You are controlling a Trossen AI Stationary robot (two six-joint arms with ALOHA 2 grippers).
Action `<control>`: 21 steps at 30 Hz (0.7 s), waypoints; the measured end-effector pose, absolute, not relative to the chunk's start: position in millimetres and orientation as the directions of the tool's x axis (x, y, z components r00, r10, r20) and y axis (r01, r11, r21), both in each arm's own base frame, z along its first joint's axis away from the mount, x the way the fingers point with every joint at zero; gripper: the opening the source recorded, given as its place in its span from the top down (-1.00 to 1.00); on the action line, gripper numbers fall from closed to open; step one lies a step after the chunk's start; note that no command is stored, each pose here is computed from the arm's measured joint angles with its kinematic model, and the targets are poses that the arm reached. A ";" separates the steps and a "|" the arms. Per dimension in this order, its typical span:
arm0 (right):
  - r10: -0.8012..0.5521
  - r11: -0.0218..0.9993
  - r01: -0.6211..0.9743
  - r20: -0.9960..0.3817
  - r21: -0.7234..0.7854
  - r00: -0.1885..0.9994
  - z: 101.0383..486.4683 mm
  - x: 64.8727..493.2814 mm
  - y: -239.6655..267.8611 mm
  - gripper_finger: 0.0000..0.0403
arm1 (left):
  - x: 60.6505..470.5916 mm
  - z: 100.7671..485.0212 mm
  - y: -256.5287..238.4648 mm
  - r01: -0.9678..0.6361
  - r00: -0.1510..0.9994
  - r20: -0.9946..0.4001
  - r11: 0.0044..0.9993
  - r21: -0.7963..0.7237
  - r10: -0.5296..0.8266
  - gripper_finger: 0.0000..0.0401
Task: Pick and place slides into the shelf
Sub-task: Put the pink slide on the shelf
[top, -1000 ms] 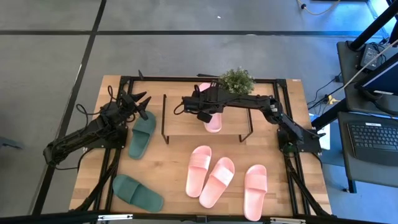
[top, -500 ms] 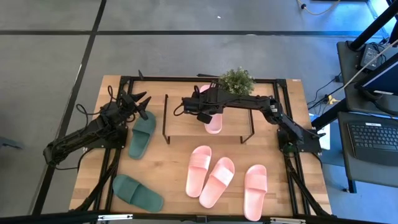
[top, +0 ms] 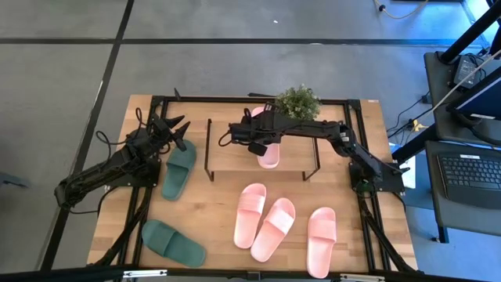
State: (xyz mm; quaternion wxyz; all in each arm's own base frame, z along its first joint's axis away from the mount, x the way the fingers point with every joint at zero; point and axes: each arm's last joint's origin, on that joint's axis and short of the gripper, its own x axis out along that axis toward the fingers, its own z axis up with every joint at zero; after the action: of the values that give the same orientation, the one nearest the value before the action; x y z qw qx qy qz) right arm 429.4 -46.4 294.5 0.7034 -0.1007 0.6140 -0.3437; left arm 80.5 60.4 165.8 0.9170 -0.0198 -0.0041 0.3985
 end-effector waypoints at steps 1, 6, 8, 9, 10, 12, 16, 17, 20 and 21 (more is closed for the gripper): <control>-0.607 0.745 0.357 -0.795 -0.564 0.012 294.5 429.5 -45.0 0.37 | 80.5 165.9 60.4 -0.730 0.683 -0.008 0.682 -0.040 0.730 0.21; -0.607 0.753 0.331 -0.794 -0.568 0.018 294.5 430.0 -40.1 0.37 | 80.5 165.8 60.4 -0.730 0.683 -0.008 0.682 -0.040 0.731 0.21; -0.607 0.755 0.325 -0.794 -0.570 0.019 294.5 430.0 -39.5 0.37 | 80.5 165.8 60.4 -0.730 0.683 -0.008 0.682 -0.040 0.731 0.21; -0.607 0.756 0.322 -0.794 -0.570 0.019 294.5 430.1 -39.4 0.37 | 80.5 165.8 60.4 -0.730 0.683 -0.008 0.682 -0.040 0.731 0.21; -0.607 0.757 0.317 -0.794 -0.571 0.019 294.5 430.1 -39.5 0.37 | 80.5 165.9 60.4 -0.730 0.683 -0.008 0.682 -0.040 0.731 0.21; -0.607 0.757 0.316 -0.794 -0.572 0.019 294.5 430.1 -39.6 0.37 | 80.5 165.7 60.4 -0.730 0.683 -0.008 0.682 -0.040 0.730 0.21; -0.607 0.755 0.324 -0.794 -0.570 0.020 294.5 430.1 -39.5 0.37 | 80.5 165.8 60.4 -0.730 0.683 -0.008 0.682 -0.040 0.731 0.21; -0.607 0.755 0.324 -0.794 -0.570 0.020 294.5 430.1 -39.5 0.37 | 80.5 165.8 60.4 -0.730 0.683 -0.009 0.682 -0.040 0.731 0.21; -0.608 0.760 0.307 -0.794 -0.573 0.021 294.5 430.2 -38.9 0.37 | 80.5 165.9 60.4 -0.730 0.683 -0.008 0.682 -0.040 0.730 0.21; -0.608 0.760 0.306 -0.794 -0.574 0.021 294.5 430.2 -38.5 0.37 | 80.5 165.8 60.4 -0.730 0.683 -0.008 0.682 -0.040 0.731 0.21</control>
State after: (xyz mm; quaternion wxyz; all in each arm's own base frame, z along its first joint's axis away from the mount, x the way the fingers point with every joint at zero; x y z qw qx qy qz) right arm 430.2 -38.5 294.5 0.7041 -0.1217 0.6197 -0.3246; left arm 80.5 60.4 165.8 0.9170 -0.0200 -0.0042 0.3983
